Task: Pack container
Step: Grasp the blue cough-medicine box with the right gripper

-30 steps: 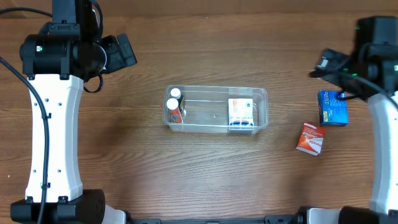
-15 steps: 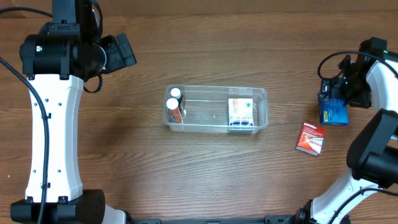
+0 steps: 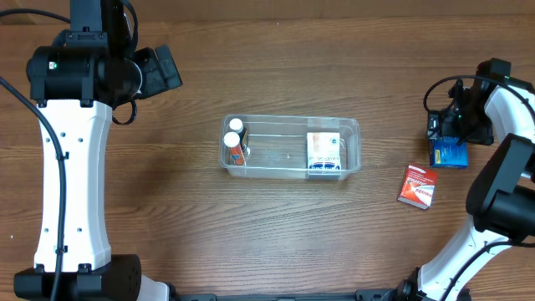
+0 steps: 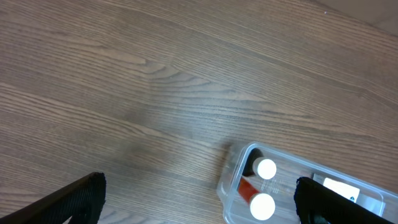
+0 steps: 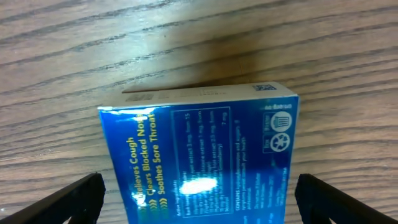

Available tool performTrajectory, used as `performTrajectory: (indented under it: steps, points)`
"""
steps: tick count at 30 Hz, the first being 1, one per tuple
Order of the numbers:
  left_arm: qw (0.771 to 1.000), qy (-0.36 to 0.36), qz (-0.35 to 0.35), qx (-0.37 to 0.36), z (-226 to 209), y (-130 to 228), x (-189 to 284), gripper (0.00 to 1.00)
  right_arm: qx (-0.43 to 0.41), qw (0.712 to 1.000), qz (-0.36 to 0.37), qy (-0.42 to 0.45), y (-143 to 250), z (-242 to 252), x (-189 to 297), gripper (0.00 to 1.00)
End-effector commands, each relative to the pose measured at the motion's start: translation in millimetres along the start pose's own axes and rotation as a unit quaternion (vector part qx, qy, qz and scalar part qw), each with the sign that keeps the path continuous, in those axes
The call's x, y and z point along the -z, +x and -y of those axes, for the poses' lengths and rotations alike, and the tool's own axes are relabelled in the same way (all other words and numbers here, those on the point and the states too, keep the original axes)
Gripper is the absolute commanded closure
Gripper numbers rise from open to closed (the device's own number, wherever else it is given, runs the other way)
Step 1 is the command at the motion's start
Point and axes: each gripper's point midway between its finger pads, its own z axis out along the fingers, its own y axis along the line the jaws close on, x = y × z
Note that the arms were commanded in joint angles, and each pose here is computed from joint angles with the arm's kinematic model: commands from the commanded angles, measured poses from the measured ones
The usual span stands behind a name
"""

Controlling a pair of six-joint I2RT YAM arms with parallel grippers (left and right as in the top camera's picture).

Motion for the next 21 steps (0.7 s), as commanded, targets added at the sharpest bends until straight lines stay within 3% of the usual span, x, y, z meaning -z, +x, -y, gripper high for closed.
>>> performTrajectory:
  steps: [1,7,14,17,21]
  points:
    - [1.0,-0.005,0.013,-0.009,-3,-6,5,0.02,-0.002,1.0,-0.013,0.0,7,5,-12,0.0]
    - [1.0,-0.005,0.012,-0.011,-3,-5,5,0.02,-0.003,1.0,-0.027,-0.003,22,2,-28,0.02]
    - [1.0,-0.005,0.012,-0.013,-3,-5,5,0.02,-0.003,1.0,-0.015,0.0,15,3,-25,0.23]
    - [1.0,-0.005,0.012,-0.013,-3,-5,5,0.02,-0.029,1.0,0.001,0.004,3,7,-13,0.25]
    - [1.0,-0.004,0.013,-0.013,-3,-6,5,0.02,-0.06,0.997,0.054,0.012,-24,9,41,0.25]
